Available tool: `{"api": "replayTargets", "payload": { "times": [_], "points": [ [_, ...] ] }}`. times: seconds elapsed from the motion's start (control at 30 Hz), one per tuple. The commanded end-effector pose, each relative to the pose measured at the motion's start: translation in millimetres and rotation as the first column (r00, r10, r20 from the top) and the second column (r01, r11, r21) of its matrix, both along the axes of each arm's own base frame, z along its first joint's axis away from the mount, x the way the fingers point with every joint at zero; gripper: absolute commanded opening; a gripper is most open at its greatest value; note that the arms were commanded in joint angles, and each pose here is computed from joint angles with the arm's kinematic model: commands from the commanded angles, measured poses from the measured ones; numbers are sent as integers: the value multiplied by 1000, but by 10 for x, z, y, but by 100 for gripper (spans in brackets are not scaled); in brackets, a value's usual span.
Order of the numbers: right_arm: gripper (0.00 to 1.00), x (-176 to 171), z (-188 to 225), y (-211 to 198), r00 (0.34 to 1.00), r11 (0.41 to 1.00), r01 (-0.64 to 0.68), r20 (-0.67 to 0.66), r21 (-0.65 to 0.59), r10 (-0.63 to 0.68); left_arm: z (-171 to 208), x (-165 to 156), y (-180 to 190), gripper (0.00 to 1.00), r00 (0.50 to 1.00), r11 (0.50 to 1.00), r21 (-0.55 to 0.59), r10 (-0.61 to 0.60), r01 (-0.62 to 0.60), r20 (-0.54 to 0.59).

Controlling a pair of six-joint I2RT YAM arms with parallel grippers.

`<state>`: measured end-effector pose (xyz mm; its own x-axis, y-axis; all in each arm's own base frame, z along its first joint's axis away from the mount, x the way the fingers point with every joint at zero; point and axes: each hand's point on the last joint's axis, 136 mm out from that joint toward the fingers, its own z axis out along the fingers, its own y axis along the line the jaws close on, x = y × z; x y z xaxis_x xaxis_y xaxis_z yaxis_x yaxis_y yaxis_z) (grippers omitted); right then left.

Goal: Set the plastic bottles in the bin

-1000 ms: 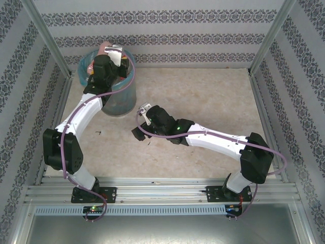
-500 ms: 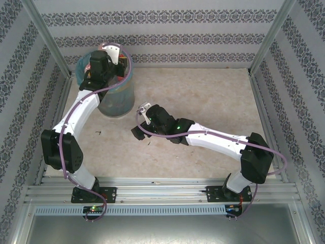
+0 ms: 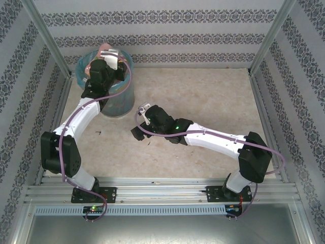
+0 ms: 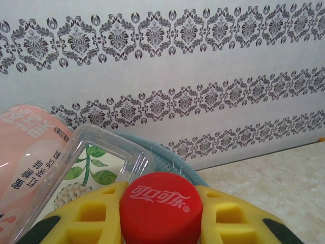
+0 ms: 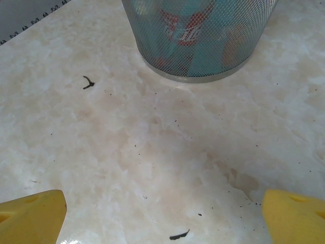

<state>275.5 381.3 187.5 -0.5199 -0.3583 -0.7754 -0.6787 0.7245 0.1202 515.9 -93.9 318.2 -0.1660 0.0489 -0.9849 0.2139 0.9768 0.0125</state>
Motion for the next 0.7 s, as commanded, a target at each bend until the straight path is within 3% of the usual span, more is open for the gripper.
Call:
{"api": "replayTargets", "payload": {
  "times": [0.0, 0.67],
  "points": [
    [98, 28, 7, 32, 1000, 1000, 3, -20, 13, -3, -2116, -535, 376, 0, 761, 987, 132, 155, -91, -630],
    [98, 17, 9, -22, 1000, 1000, 6, -6, 4, -6, -2470, -631, 441, 0, 674, 987, 131, 160, -95, -721]
  ]
}}
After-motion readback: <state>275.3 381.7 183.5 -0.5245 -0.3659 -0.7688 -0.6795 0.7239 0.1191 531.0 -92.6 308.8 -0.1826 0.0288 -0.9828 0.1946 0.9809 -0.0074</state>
